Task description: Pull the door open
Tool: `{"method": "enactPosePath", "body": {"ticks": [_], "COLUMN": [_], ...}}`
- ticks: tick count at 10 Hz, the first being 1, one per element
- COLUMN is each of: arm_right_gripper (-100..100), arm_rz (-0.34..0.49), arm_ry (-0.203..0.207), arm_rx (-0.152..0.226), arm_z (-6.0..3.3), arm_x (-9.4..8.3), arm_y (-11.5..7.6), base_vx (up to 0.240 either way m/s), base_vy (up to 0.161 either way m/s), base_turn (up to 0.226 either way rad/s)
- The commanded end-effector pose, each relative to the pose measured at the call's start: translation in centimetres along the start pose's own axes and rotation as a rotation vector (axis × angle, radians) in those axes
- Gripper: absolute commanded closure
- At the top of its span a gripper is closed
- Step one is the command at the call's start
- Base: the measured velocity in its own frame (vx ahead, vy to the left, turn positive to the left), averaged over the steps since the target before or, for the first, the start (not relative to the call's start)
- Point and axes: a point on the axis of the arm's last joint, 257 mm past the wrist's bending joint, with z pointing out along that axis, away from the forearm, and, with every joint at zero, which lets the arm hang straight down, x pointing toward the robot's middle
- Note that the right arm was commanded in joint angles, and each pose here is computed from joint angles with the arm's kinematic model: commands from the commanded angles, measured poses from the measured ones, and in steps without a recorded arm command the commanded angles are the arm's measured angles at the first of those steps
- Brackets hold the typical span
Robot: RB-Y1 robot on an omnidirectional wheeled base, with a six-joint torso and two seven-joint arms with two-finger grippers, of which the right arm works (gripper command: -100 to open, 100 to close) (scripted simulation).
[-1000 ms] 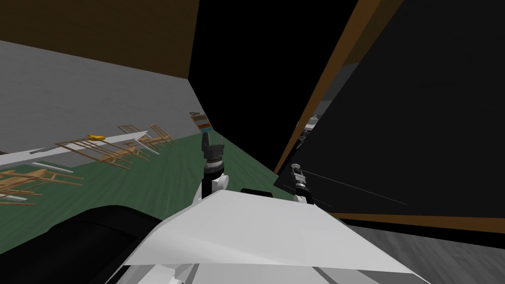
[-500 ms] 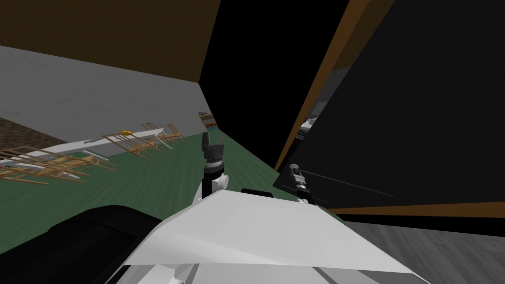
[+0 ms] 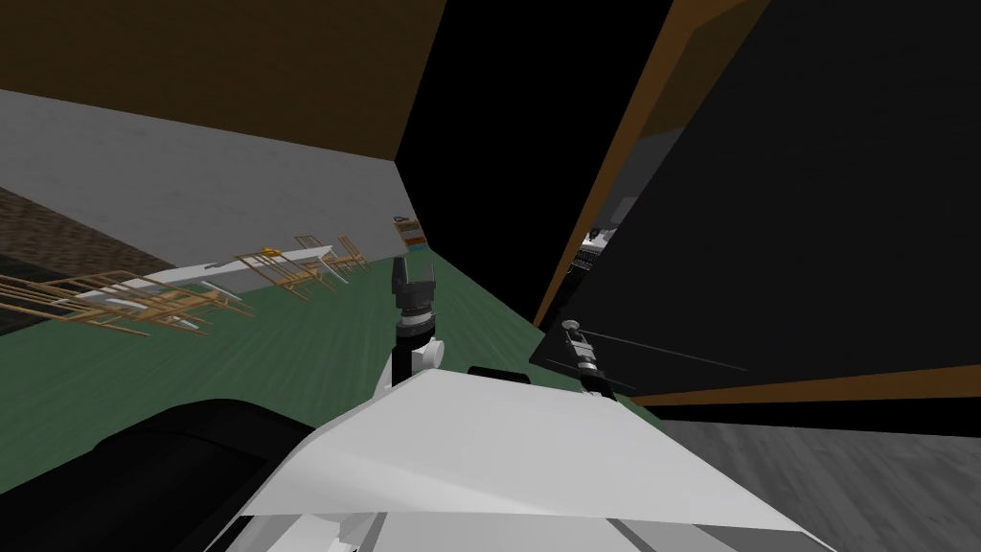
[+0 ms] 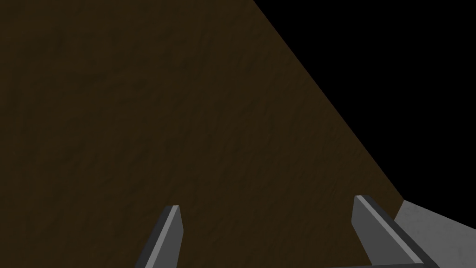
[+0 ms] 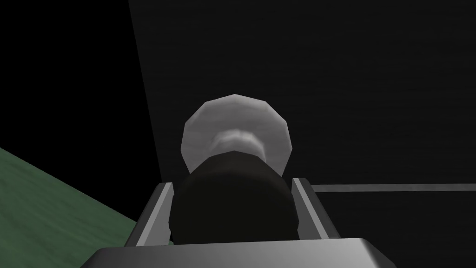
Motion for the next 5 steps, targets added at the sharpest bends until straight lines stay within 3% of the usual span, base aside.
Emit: {"method": "enactPosePath", "body": {"ticks": [1,5], "arm_right_gripper": [100,100], "arm_rz": [0.001,0.004], "arm_ry": [0.0,0.002], "arm_rx": [0.028,0.095], "arm_z": [-0.65,-1.92], "arm_x": [-0.1,0.0], "arm_y": [-0.2,-0.8], "base_vx": [-0.235,-0.223], "base_vy": [-0.043,-0.054], "base_turn": [0.093,0.076]}}
